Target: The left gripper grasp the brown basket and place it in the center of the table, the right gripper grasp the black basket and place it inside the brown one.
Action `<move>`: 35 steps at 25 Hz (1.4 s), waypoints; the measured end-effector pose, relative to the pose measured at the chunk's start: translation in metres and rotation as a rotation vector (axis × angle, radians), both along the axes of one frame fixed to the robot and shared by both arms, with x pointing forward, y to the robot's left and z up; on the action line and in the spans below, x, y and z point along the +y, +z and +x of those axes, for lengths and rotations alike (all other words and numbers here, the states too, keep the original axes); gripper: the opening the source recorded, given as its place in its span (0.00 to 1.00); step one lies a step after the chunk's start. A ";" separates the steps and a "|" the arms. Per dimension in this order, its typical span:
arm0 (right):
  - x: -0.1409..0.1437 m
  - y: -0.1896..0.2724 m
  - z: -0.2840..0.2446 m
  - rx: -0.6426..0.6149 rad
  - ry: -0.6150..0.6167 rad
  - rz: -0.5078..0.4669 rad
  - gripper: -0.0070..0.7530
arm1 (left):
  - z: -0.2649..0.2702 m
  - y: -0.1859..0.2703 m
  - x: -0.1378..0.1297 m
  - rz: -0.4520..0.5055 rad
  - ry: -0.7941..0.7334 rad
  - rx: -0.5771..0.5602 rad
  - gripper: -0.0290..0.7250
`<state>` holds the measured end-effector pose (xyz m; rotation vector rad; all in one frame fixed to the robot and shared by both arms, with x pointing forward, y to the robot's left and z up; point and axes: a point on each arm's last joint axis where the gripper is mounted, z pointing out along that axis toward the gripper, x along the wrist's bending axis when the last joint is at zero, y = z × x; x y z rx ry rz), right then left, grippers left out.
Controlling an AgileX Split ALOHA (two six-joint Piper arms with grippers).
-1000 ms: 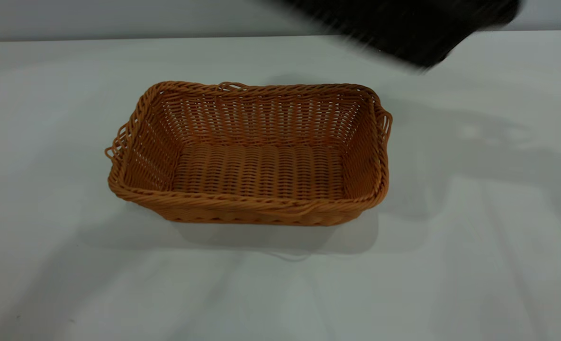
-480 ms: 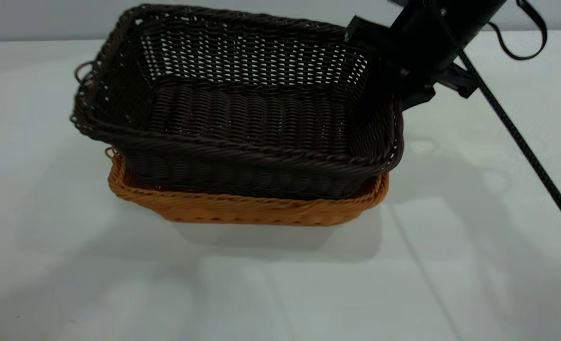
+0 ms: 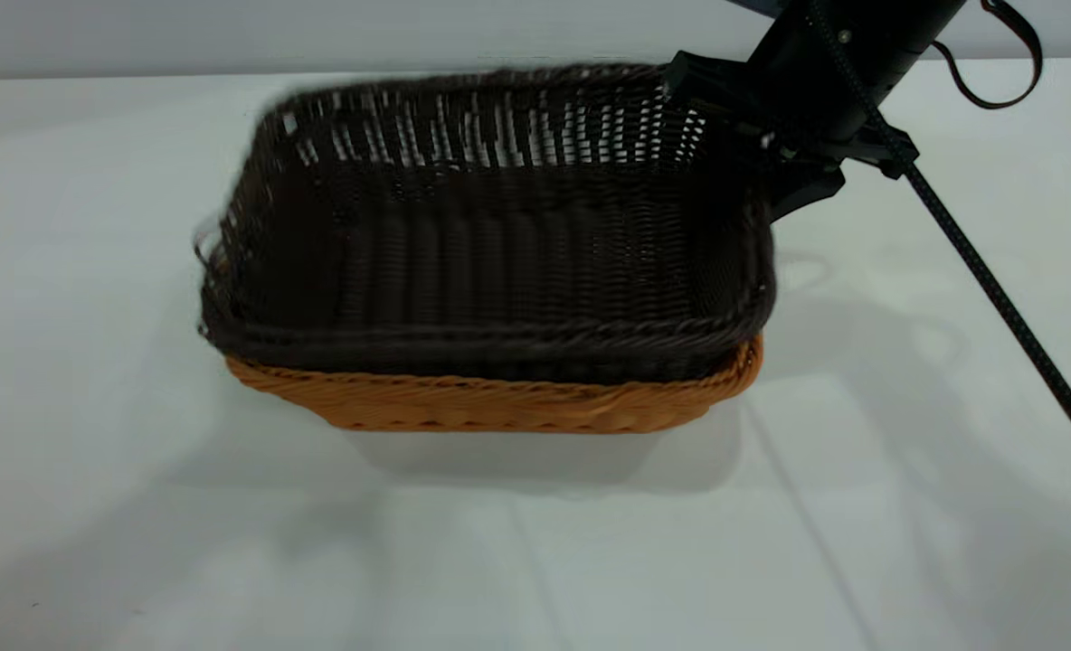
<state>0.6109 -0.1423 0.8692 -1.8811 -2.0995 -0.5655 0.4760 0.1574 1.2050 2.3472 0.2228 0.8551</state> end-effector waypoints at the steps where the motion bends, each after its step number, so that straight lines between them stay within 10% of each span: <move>1: 0.002 0.000 -0.001 0.000 0.007 0.000 0.36 | 0.000 0.000 0.000 0.000 0.000 0.000 0.71; 10: -0.002 0.056 -0.007 -0.122 0.123 -0.025 0.86 | -0.023 0.021 0.013 -0.060 0.021 -0.050 0.71; 25: -0.086 0.322 -0.200 -0.616 0.122 -0.167 0.75 | -0.149 0.055 0.101 -0.308 0.476 0.165 0.71; 35: -0.143 0.269 -0.344 -0.772 -0.042 -0.206 0.75 | -0.161 0.001 0.104 -0.329 0.572 0.345 0.71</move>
